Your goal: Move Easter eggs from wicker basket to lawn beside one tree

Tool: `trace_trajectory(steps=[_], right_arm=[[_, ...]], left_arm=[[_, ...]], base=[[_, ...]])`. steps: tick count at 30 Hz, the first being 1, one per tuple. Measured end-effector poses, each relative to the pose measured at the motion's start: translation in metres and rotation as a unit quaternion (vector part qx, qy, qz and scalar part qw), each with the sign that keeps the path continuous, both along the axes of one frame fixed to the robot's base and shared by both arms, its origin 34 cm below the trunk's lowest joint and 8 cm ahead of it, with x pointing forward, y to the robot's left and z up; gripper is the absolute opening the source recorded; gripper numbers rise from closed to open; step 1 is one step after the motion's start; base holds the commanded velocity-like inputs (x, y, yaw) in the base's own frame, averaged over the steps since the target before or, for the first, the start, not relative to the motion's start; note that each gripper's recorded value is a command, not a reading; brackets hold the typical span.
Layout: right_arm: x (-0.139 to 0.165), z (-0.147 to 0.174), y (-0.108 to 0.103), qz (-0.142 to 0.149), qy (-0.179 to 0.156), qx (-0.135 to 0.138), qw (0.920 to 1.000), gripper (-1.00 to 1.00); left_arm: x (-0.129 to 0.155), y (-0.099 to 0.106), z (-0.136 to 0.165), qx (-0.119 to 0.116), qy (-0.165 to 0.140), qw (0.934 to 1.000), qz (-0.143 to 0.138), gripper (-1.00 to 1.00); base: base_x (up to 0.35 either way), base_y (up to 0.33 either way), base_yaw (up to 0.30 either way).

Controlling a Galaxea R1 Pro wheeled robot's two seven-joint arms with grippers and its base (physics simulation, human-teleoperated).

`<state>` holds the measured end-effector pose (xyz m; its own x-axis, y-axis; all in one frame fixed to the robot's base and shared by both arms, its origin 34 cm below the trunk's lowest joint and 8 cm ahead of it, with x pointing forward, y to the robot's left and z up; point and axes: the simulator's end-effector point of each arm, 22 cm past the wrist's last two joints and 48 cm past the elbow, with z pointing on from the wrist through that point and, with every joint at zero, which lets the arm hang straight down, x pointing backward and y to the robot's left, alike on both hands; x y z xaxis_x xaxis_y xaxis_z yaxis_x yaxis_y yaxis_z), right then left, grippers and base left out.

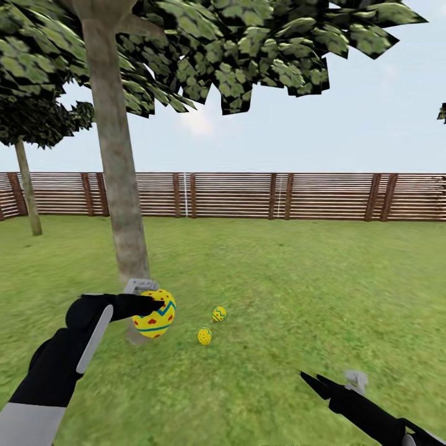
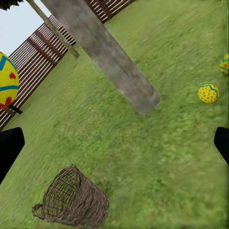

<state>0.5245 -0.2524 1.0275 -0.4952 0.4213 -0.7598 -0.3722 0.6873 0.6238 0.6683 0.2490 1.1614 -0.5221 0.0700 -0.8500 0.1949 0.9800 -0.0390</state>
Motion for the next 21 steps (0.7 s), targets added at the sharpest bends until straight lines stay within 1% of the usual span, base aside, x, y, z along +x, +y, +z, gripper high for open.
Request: trace_trajectory(steps=[21], right_arm=[[-0.0002,0.0029,-0.0001,0.0,-0.003,0.0,1.0,1.0]], left_arm=[[-0.0012,-0.0001,0.0041,0.0,-0.004,1.0,0.0,-1.0]], base=[[0.0,0.0,-0.277]])
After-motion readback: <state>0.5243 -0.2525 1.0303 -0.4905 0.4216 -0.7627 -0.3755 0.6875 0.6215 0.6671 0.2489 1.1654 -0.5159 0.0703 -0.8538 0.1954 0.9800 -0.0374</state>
